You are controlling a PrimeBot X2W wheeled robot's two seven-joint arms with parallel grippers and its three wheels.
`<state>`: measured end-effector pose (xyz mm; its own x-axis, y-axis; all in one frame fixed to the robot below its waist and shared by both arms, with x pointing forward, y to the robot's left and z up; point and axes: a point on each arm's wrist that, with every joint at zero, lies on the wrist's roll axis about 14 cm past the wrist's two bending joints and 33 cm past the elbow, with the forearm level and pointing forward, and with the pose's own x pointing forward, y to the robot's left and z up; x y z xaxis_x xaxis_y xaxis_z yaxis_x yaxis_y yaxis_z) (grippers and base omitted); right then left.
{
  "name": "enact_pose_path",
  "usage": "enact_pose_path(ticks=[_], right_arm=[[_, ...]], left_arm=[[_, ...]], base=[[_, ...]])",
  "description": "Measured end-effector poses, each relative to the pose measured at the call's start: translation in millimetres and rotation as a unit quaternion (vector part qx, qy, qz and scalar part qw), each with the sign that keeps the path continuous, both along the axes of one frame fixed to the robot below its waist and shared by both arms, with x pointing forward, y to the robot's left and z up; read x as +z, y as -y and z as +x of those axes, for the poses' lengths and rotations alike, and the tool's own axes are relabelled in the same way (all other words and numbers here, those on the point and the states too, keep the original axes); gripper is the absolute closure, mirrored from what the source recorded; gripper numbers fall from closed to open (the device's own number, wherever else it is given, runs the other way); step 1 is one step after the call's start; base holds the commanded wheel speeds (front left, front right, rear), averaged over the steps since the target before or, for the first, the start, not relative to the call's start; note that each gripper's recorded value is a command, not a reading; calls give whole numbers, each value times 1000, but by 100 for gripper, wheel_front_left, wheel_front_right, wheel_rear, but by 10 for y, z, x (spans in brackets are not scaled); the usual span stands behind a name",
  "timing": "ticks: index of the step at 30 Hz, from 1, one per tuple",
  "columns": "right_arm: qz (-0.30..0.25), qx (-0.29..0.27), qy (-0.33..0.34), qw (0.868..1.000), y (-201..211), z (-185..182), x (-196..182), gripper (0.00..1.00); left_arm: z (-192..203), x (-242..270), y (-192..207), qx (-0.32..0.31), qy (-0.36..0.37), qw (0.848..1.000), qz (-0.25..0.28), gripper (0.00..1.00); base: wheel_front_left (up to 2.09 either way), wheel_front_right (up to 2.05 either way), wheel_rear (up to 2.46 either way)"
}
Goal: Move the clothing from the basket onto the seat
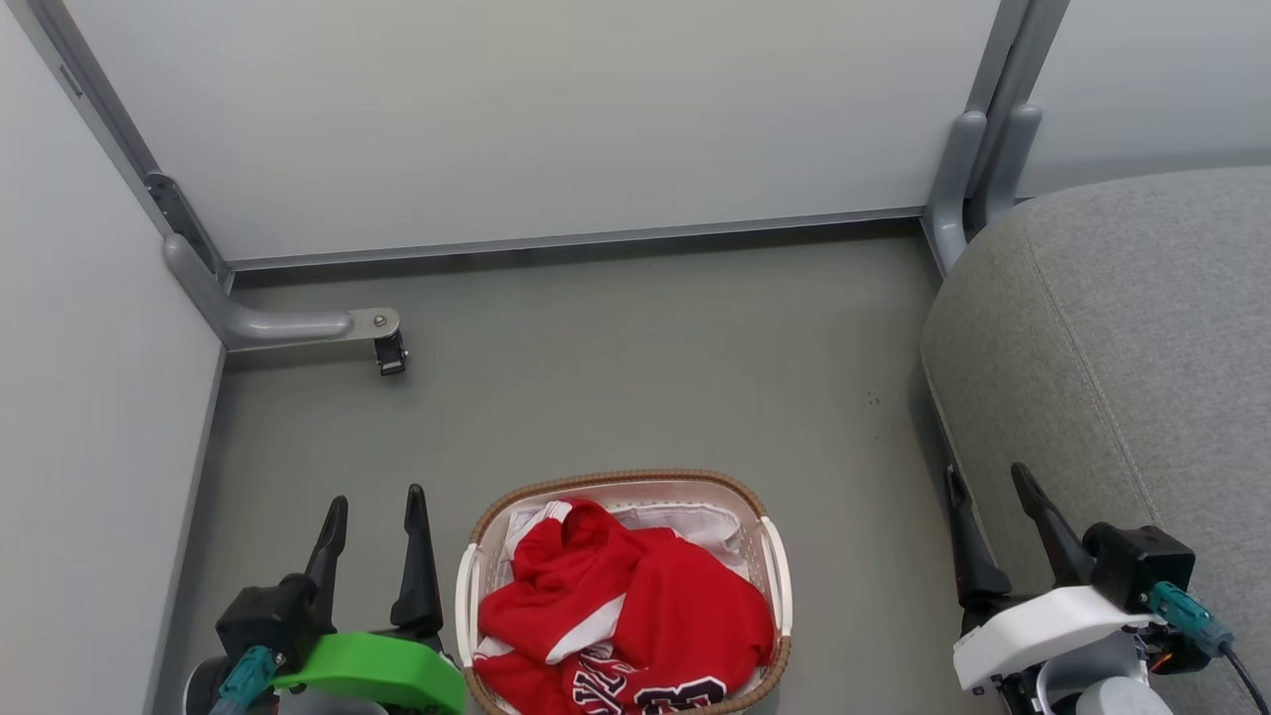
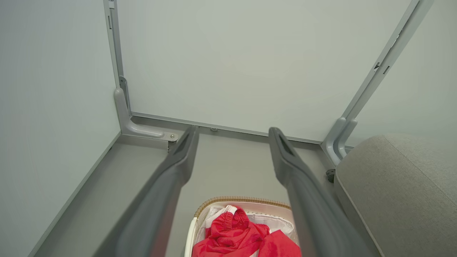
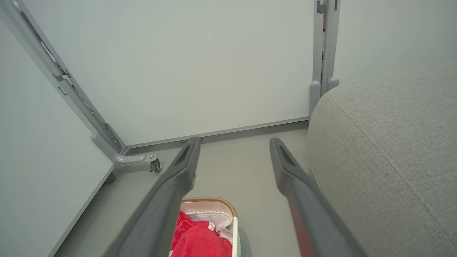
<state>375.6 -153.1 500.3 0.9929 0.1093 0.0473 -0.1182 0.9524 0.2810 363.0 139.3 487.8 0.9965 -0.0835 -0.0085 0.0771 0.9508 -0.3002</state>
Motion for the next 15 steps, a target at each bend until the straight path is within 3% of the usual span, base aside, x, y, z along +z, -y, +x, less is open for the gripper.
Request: enact_pose_path(ticks=[15], right_arm=[[-60, 15, 16, 998, -76, 1, 17, 0]], left_arm=[[-24, -47, 77, -15, 6, 999, 49, 0]], base=[[0, 0, 0]])
